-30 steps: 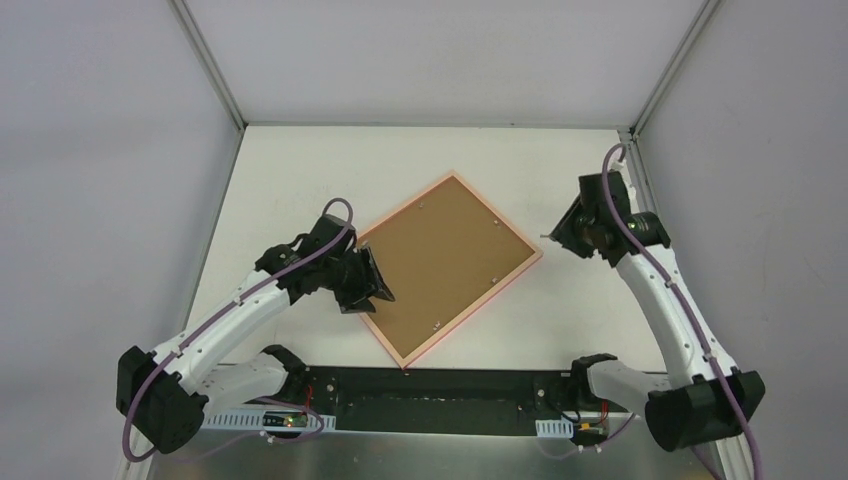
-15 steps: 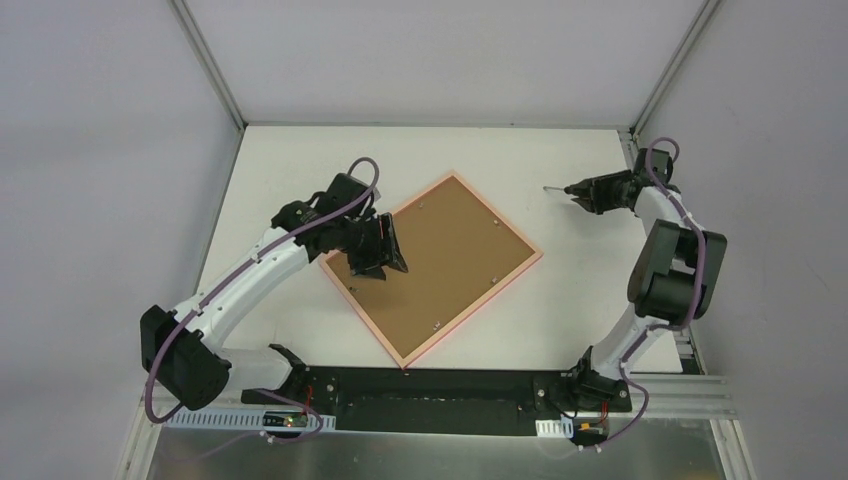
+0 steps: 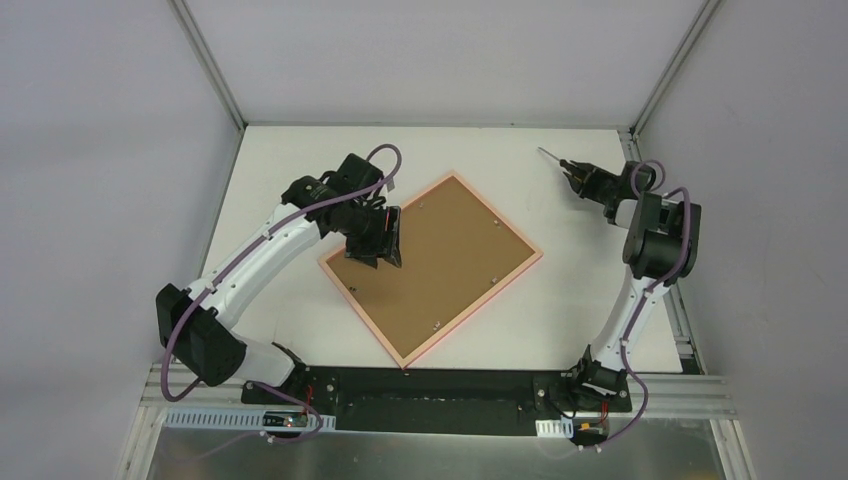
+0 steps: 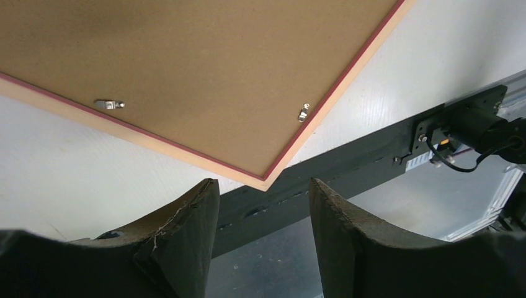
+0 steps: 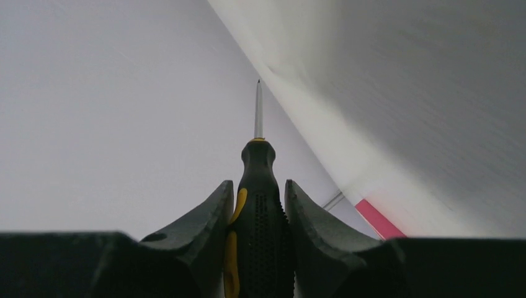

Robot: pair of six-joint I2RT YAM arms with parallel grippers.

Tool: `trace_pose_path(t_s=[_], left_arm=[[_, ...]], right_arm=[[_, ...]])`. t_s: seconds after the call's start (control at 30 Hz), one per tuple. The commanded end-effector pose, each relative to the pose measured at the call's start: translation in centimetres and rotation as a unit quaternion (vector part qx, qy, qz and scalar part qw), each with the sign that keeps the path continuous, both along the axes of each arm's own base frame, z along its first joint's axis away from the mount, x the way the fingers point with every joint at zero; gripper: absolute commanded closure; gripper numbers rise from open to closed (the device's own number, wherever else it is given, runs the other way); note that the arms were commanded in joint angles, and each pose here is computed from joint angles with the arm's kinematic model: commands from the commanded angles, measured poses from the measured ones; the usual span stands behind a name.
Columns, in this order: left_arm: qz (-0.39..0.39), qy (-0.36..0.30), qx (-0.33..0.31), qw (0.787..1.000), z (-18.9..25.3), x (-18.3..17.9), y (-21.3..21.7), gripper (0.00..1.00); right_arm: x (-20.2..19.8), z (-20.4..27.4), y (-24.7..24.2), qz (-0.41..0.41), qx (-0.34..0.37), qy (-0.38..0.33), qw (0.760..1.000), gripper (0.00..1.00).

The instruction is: Take the photo out of the frame

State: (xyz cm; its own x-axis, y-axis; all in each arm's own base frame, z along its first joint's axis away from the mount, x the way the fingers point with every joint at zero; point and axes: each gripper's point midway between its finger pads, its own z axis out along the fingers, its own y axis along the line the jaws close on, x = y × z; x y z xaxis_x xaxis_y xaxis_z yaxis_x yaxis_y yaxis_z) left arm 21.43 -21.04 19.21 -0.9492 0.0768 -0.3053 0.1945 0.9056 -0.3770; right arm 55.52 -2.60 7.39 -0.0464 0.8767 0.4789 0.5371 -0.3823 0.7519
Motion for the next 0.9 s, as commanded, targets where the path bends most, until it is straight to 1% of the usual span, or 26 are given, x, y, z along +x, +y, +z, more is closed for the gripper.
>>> trace_pose_path(t_s=[0.0,0.1,0.13,0.17,0.27,0.33,0.4,0.5,0.6,0.7,0.8,0.87], left_arm=[[-0.018,-0.017,0.023,0.999,0.7,0.5,0.8,0.44],[-0.022,-0.014,0.025,0.999,0.5,0.9,0.5,0.44],[-0.023,-0.013,0.025,0.999,0.5,1.1,0.4,0.45],[-0.025,-0.013,0.025,0.999,0.5,1.2,0.3,0.45],[-0.029,-0.01,0.024,0.999,0.5,1.6,-0.1,0.45],[-0.032,-0.008,0.024,0.999,0.4,1.7,-0.2,0.45],[-0.035,-0.007,0.026,0.999,0.3,1.7,-0.1,0.45],[-0.039,-0.004,0.026,0.999,0.1,1.6,-0.1,0.45],[-0.041,0.0,0.025,0.999,0.0,1.5,-0.2,0.45],[-0.044,0.001,0.024,0.999,0.1,1.4,-0.2,0.45],[-0.046,0.001,0.023,0.999,0.1,1.2,-0.2,0.45],[-0.045,0.0,0.023,0.999,0.2,1.1,0.0,0.45]], right_arm=[[-1.5,-1.7,-1.3,-0.043,0.067,0.055,0.995,0.82],[-3.6,-3.6,-1.6,-0.042,0.048,0.111,0.992,0.8],[-4.9,-4.5,-1.6,-0.037,0.034,0.152,0.987,0.79],[-5.6,-4.5,-1.8,-0.026,0.005,0.165,0.986,0.77],[-7.1,-4.1,-1.6,0.042,-0.07,0.194,0.977,0.73],[-7.7,-4.1,-1.4,0.091,-0.106,0.203,0.969,0.7],[-8.7,-4.9,-1.1,0.148,-0.133,0.219,0.955,0.69],[-10.0,-5.3,-1.5,0.184,-0.171,0.235,0.939,0.67],[-10.8,-5.7,-1.8,0.192,-0.187,0.248,0.931,0.64],[-11.3,-6.6,-2.3,0.182,-0.194,0.268,0.926,0.58],[-11.6,-7.3,-3.1,0.152,-0.202,0.293,0.922,0.54],[-11.7,-7.7,-3.5,0.122,-0.191,0.304,0.925,0.52]])
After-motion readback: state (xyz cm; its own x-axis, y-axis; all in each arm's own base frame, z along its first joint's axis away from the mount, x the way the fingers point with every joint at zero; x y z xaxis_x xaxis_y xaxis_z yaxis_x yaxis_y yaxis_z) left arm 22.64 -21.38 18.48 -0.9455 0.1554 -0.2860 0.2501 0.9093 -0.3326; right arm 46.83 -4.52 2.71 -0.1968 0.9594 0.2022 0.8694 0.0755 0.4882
